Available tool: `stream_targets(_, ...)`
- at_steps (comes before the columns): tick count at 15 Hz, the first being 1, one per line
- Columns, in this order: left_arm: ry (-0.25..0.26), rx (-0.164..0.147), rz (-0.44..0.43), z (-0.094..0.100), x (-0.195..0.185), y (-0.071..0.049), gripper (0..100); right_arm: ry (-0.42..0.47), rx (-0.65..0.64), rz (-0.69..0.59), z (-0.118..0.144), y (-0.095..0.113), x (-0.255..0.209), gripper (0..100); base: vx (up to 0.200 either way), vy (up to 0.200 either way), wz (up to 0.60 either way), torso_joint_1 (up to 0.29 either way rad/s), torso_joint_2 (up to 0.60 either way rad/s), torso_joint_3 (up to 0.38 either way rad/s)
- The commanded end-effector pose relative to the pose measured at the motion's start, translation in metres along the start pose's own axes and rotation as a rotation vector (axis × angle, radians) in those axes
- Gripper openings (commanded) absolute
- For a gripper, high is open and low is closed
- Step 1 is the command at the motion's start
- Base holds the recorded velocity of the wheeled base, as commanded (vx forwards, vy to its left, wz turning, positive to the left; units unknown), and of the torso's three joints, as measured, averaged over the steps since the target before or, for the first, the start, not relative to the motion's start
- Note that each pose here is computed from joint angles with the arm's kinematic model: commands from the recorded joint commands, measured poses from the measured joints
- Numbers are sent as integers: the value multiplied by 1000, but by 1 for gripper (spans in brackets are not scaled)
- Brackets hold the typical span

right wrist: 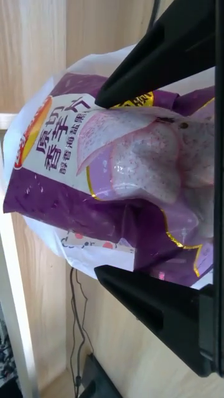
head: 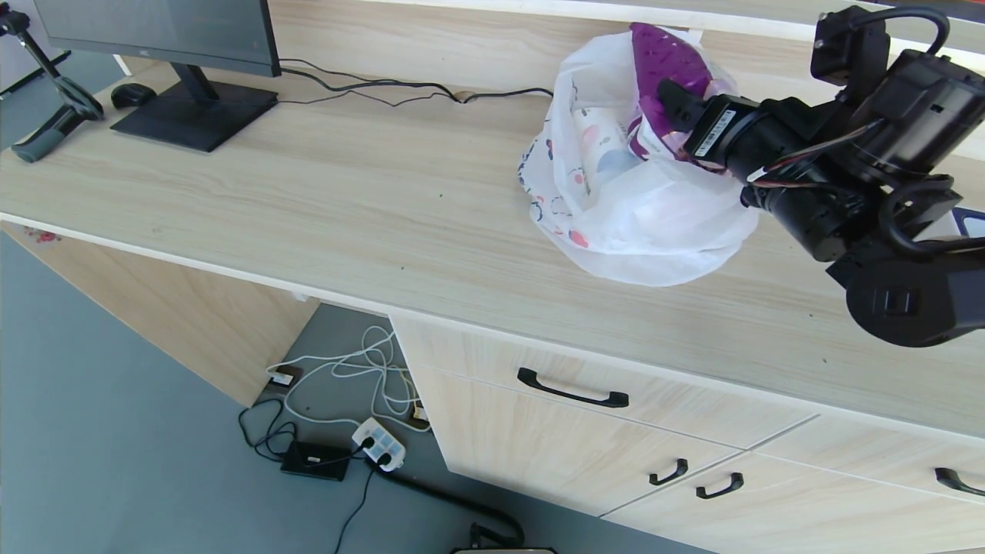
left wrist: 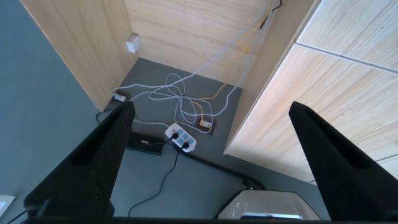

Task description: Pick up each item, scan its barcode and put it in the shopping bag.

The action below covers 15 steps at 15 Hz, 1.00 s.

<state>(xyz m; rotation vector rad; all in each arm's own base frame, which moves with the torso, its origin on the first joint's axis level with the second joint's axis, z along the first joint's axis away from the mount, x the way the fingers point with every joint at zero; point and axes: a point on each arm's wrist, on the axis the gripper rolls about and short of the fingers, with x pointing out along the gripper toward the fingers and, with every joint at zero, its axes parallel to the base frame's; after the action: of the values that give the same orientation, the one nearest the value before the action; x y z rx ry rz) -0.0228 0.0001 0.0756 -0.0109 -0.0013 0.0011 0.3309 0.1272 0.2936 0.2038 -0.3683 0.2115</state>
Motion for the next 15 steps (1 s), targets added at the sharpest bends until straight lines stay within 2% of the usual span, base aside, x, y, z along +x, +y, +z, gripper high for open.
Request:
stream_targets(1,0,0,0,0,0,0,100,19,-9,-1,-12,0,7,100,0,0,0,0,0,0)
stream_targets(6,0,0,0,0,0,0,100,12,-52,-40,-11,-12,8,100,0,0,0,0,0,0)
stream_targets(12,0,2,0,0,0,0,100,-10,-53,-33,-2,-10,6,100,0,0,0,0,0,0)
stream_targets(15,0,2,0,0,0,0,100,-38,-40,-8,12,-2,-1,100,0,0,0,0,0,0)
